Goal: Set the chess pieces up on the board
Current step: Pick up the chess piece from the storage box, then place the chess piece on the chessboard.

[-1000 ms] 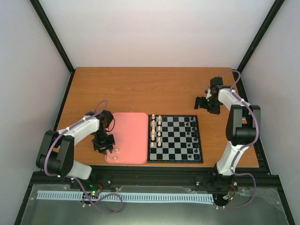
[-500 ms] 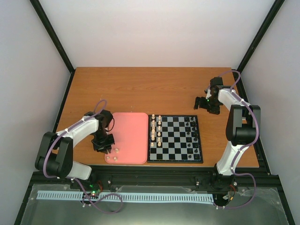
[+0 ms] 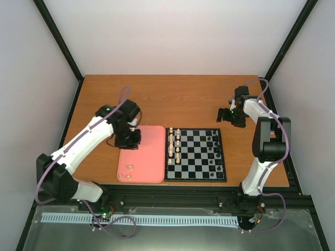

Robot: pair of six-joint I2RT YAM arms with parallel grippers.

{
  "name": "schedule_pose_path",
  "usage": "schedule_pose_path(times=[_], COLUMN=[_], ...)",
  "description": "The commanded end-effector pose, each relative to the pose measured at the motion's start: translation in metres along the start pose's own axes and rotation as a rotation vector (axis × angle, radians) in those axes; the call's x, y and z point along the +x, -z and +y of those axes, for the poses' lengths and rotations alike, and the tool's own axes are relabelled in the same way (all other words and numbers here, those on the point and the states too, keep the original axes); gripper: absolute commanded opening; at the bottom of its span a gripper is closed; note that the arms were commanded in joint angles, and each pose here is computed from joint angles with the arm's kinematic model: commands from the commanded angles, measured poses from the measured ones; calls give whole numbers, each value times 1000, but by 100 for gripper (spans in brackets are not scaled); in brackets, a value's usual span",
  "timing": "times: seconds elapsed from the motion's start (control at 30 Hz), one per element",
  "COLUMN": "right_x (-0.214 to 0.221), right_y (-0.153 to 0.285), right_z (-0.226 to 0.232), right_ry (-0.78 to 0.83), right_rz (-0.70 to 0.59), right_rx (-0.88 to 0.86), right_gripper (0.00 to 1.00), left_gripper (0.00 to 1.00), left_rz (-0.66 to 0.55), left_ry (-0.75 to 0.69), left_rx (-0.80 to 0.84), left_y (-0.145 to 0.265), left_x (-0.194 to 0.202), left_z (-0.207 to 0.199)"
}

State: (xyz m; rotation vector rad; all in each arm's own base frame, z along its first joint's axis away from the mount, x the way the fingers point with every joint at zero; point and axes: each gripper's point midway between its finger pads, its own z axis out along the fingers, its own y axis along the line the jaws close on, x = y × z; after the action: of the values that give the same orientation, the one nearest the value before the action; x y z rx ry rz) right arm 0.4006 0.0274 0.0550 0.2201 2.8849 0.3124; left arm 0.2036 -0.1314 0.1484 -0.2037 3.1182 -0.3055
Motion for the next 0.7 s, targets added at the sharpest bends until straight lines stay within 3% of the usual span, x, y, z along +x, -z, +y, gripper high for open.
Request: schedule_pose_path(times=[0.0, 0.33, 0.67], right_x=[-2, -6, -5], right_y=[8, 8, 8], right_z=[3, 0, -1], right_ry=[21, 25, 24], right_rz=[-26, -30, -29], right_rx=[8, 28, 36], right_gripper=[100, 100, 100], left_gripper=[1, 1, 1], left_rz=[69, 181, 257], left_ry=[-242, -634, -766], left_rx=[29, -5, -11], left_y=[13, -34, -82], left_x=[28, 68, 80], left_z=[-60, -157, -187])
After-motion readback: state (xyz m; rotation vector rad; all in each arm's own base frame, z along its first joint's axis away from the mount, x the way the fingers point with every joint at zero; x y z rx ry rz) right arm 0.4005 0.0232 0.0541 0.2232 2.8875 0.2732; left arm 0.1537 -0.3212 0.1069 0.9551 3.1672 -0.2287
